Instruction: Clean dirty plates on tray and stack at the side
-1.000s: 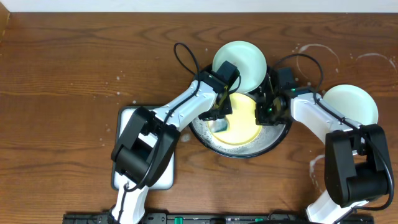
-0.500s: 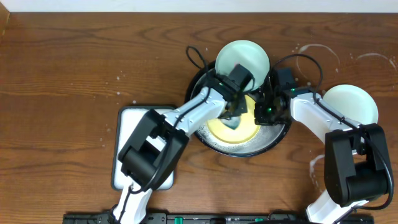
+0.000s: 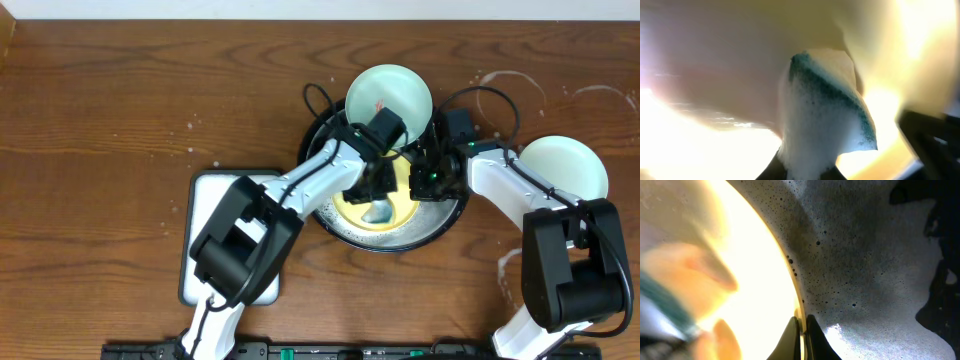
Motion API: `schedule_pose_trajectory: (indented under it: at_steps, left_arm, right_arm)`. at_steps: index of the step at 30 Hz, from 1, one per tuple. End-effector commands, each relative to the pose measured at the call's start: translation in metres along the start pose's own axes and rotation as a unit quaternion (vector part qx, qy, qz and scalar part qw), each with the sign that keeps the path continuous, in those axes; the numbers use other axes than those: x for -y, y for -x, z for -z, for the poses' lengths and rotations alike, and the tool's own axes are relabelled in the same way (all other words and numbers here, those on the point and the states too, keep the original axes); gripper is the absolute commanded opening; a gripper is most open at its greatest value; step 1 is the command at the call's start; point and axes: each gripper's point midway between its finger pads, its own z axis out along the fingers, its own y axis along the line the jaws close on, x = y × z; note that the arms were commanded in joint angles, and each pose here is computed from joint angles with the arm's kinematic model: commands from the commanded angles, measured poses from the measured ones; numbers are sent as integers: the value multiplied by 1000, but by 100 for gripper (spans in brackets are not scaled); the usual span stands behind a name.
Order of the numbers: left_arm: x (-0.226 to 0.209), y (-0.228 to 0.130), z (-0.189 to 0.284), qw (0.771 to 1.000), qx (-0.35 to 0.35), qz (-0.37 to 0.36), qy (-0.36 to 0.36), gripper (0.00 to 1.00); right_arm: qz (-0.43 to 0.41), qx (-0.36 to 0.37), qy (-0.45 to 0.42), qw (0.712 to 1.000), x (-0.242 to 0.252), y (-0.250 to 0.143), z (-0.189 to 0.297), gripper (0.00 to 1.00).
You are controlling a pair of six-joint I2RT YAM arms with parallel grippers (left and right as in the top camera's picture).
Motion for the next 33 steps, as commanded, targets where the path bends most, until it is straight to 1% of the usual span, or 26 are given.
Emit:
schedule_pose_trajectory:
  at_steps: [1,5,7,13,15,18,21,24,28,31,33]
  left_arm:
    - [-105,40,-9,975,80,-4,205,8]
    - [-126,65,6,954,133,-40,267,8]
    - [-130,71,12,945,147,-53,286,8]
    - [-125,72,17,944,152,-66,287,8]
    - [-119,71,22,946,155,-68,277,8]
    - [-103,67,36,957,154,-66,238,8]
    - [-85,62,63,968,159,-61,186,8]
    - [-78,62,98,970,180,-52,155,8]
    - [-83,60,150,968,211,-35,132,8]
    - [-97,54,182,966,223,-17,129,9]
    - [-110,49,195,966,221,-5,134,9]
  right_arm:
    - [-2,-33,-62,997,26,-19,-21,1]
    - [-2,-31,-62,998,26,-18,-21,1]
    - [-2,-31,-62,998,26,-18,-21,1]
    - [-2,-31,-62,998,26,-18,-21,1]
    - [-2,-31,-62,998,26,-18,-21,1]
    - [-2,-31,-64,997,27,-18,-21,1]
    - [-2,-31,-64,997,27,-18,-21,1]
    - [-2,-31,-64,997,27,-18,-21,1]
    - [-2,-31,-64,997,27,-18,-21,1]
    - [-2,-31,-64,997,27,-18,-21,1]
    - [-3,-31,-64,997,27,-18,-21,1]
